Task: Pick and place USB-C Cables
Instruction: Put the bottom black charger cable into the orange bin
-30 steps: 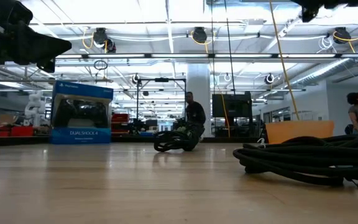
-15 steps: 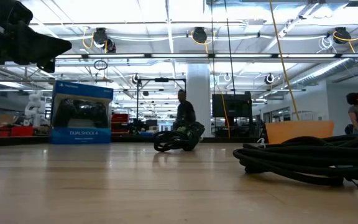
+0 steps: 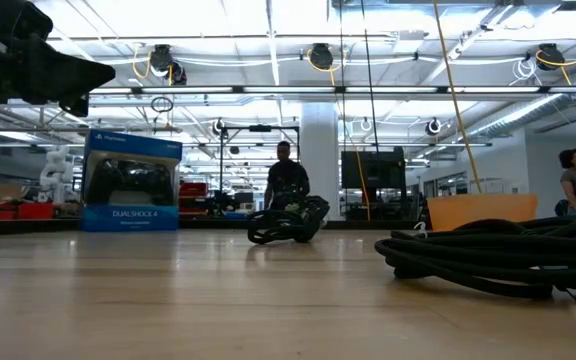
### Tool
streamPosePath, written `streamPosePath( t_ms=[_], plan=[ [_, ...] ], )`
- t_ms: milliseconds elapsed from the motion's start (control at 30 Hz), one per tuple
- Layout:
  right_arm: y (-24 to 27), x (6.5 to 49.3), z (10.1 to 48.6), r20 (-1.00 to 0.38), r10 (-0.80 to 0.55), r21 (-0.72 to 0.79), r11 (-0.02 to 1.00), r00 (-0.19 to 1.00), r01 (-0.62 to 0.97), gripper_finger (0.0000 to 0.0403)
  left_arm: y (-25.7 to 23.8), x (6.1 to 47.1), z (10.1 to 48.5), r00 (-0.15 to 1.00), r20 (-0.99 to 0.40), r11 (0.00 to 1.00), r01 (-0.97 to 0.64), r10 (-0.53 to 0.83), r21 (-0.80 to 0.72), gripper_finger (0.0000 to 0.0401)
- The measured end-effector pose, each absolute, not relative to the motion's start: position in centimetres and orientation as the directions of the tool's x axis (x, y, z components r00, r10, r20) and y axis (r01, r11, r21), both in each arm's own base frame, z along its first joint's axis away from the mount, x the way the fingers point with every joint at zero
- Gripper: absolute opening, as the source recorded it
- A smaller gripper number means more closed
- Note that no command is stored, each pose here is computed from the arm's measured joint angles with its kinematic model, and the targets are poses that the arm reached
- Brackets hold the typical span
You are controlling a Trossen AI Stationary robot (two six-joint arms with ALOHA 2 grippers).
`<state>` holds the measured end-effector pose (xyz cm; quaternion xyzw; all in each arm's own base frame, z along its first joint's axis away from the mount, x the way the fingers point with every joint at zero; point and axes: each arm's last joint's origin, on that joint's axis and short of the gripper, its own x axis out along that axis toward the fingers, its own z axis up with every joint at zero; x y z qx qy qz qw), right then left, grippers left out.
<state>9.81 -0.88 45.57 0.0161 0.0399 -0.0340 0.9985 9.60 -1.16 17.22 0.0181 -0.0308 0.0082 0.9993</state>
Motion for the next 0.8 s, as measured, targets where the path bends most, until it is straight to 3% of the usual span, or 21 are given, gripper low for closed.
streamPosePath(
  t_ms=[367, 800],
  plan=[
    [-1.0, 10.9, 49.2, -0.071, -0.067, 0.077, 0.994, 0.995, 0.073, 0.0, -1.2, 9.6, 17.2, 0.998, 0.062, 0.999, -0.017, 0.015, 0.036, 0.0021],
    [-1.1, 12.1, 49.2, -0.12, -0.068, 0.07, 0.995, 0.99, 0.077, 0.0, -1.2, 9.6, 17.2, 0.998, 0.062, 0.999, -0.017, 0.015, 0.036, 0.0021]
  ],
)
